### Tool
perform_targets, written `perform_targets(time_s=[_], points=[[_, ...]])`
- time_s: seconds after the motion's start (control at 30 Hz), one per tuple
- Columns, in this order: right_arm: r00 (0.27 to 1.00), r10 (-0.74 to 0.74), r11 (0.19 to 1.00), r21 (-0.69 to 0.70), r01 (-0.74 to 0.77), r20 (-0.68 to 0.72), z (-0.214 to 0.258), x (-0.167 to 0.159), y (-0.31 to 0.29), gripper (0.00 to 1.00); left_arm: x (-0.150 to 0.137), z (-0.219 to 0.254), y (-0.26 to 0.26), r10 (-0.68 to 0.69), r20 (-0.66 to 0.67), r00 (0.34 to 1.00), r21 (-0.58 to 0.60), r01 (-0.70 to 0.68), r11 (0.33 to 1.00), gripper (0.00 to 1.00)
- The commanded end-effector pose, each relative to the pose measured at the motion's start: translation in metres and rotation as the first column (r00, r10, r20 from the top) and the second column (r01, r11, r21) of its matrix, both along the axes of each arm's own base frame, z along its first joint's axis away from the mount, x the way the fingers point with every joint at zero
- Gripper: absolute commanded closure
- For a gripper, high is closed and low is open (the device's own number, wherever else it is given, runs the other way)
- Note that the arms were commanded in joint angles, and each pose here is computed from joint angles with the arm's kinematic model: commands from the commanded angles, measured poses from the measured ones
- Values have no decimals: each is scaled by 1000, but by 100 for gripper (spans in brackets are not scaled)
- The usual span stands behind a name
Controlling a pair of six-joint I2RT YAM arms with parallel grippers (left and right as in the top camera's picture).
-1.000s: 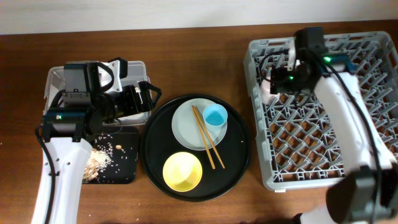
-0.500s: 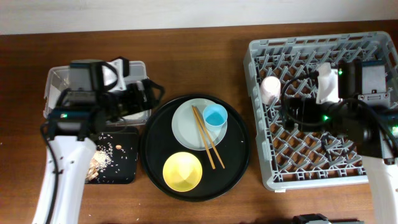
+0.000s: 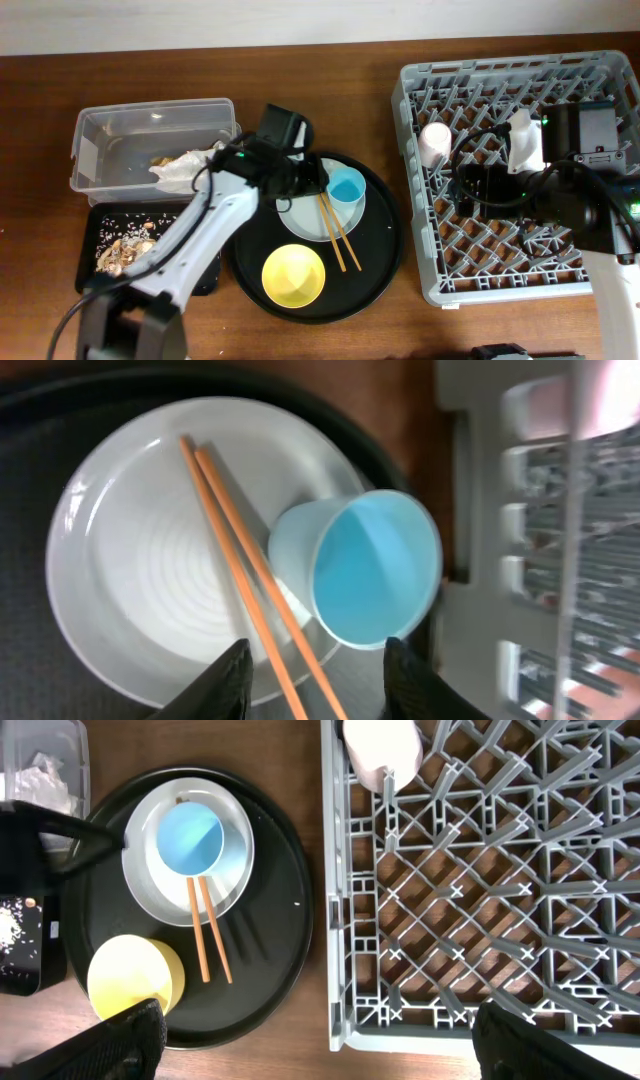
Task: Sort waste into correct bins and load items into the dishwasher rack
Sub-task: 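Grasp the blue cup on the white plate with the left gripper and lift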
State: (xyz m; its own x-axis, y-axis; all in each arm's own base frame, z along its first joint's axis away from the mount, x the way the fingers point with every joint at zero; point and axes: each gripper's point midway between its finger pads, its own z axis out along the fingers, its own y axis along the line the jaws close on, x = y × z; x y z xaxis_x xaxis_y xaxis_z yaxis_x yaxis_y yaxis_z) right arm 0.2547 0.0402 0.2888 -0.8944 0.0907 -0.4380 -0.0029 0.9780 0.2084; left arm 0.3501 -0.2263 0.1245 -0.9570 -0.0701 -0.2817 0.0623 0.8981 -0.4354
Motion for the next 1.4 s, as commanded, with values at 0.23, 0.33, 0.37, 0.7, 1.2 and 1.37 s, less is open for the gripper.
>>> perform_targets(time_s=[0.23, 0.33, 0.37, 0.7, 1.2, 1.37], points=[[1000, -4, 1000, 9, 4, 2, 2, 1, 0, 1, 2, -61, -2, 6, -85, 996, 104, 3, 995, 59], [1000, -4, 1000, 9, 4, -1, 2, 2, 0, 1, 4, -61, -7, -3, -71, 997, 96, 10, 995, 59], [1000, -4, 1000, 9, 4, -2, 1, 2, 0, 1, 5, -60, -8, -6, -64, 998, 92, 12, 996, 59], [1000, -4, 1000, 9, 4, -4, 1, 2, 0, 1, 4, -59, -22, -33, -14, 999, 118, 34, 992, 80], [999, 13, 999, 42, -15, 42, 8, 10, 7, 1, 21, 14, -35, -96, 87, 992, -86, 103, 991, 100], [982, 162, 962, 206, -180, 99, 22, 9, 43, 1, 6, 104, -29, -184, 149, 972, -414, 230, 881, 100]])
